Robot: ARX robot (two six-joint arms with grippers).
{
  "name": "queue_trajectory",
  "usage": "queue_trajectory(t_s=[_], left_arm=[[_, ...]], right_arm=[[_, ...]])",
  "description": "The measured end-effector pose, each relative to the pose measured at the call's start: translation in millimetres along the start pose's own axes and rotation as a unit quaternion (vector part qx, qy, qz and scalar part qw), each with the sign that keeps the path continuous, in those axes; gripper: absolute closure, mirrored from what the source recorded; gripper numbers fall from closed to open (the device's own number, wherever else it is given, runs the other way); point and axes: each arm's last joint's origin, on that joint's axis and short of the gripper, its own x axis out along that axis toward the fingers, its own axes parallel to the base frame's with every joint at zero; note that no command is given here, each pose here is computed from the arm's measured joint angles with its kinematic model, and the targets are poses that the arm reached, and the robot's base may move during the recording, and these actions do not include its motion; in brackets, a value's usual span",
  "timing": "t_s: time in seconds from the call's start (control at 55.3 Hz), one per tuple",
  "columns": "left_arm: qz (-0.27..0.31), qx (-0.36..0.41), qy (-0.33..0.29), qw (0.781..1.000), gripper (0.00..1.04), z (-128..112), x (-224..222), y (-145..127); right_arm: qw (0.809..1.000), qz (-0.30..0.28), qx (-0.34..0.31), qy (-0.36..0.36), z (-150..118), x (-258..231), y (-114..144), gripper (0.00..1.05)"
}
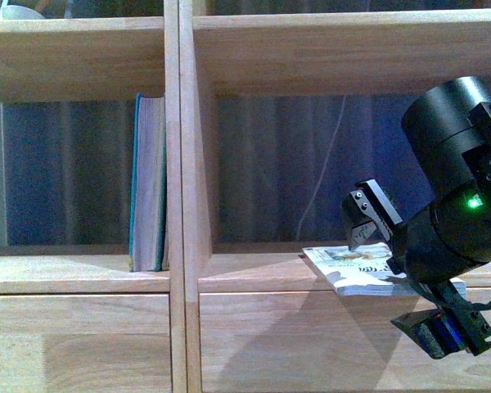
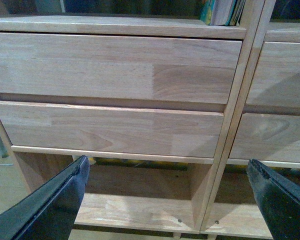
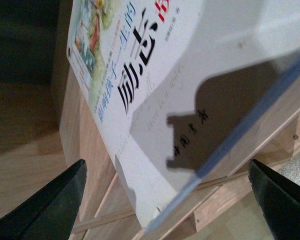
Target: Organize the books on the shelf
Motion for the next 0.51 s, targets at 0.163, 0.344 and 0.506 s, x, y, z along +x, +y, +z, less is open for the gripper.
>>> queue_trajectory(t_s=[0.163,0.344,0.506], left_arm=[[0.0,0.0,0.0,1.0,0.07,0.0,0.0,0.0],[0.0,0.0,0.0,1.0,0.07,0.0,0.0,0.0],[0.0,0.0,0.0,1.0,0.07,0.0,0.0,0.0]], right_arm=[[1.0,-0.01,0.0,-0.012,3.2,5.8,0.2,0.07],[0.999,-0.02,0.0,-0.03,6.2,11.1,0.6,0.07],[0.999,-0.022,0.003,-0.03,7.1,15.9,5.2,0.07]])
